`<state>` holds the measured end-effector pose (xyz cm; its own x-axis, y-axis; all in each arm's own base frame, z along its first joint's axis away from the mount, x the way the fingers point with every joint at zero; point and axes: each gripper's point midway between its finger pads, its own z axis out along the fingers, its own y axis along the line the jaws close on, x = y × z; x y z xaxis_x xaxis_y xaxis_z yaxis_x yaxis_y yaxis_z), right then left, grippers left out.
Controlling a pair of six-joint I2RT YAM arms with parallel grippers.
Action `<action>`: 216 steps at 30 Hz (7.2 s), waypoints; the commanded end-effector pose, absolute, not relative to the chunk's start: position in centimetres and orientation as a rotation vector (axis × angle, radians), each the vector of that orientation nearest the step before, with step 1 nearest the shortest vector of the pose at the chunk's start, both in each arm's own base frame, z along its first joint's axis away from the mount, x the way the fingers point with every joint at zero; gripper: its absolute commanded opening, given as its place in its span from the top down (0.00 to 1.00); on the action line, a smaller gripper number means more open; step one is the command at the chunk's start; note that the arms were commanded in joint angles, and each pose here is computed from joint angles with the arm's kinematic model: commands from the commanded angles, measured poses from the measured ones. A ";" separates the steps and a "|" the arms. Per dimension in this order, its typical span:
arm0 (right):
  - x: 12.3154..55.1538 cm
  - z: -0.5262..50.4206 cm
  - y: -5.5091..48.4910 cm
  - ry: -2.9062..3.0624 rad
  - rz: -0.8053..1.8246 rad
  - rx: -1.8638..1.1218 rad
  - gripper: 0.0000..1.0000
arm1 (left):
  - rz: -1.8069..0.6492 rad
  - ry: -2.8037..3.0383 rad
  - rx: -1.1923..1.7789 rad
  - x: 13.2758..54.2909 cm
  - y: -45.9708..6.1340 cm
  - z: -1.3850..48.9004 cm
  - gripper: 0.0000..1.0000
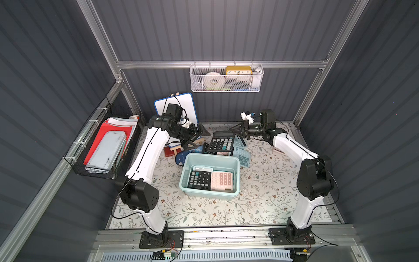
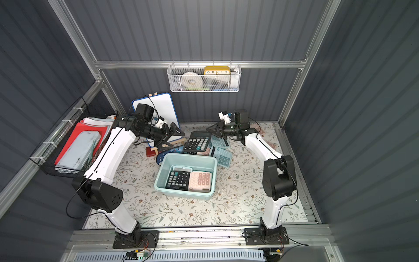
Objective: Put the calculator in the storage box
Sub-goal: Place the calculator in the storage box, then pick up the calculator at the center of the board.
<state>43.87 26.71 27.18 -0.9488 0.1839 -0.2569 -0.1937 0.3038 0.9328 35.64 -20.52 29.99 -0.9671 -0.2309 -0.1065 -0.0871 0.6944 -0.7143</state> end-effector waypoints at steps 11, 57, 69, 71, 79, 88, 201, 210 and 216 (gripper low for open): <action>39.0 25.3 31.3 2.309 1.296 -0.366 1.00 | -0.742 2.659 -0.474 35.2 -13.5 30.1 0.01; 34.0 12.6 42.5 2.546 1.085 -0.362 0.92 | -0.745 2.757 -0.529 34.2 -12.3 26.7 0.01; 33.5 13.3 41.4 2.611 1.008 -0.396 0.62 | -0.749 2.749 -0.533 34.3 -12.3 26.5 0.01; 33.4 13.4 41.1 2.628 0.992 -0.392 0.61 | -0.748 2.747 -0.534 34.3 -12.2 26.6 0.01; 33.4 14.1 39.3 2.691 0.902 -0.381 0.48 | -0.715 2.778 -0.559 34.1 -11.8 25.7 0.01; 32.1 15.6 37.0 2.744 0.836 -0.380 0.38 | -0.712 2.797 -0.573 34.2 -11.7 25.0 0.01; 54.0 11.4 10.8 2.475 0.935 0.855 0.15 | -1.411 2.555 -0.269 53.1 -30.7 22.0 0.11; 55.1 8.7 11.1 2.496 0.980 0.873 0.16 | -1.264 2.619 -0.268 51.8 -31.1 20.2 0.11; 55.8 6.9 11.5 2.494 1.018 0.907 0.21 | -1.266 2.657 -0.199 51.3 -34.2 18.1 0.14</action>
<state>54.90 11.24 6.42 -0.7604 0.6483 -0.0388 0.4537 0.5729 0.6826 51.95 -32.67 19.97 -0.9624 -0.2403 -0.1265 -0.0457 0.6026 -0.7967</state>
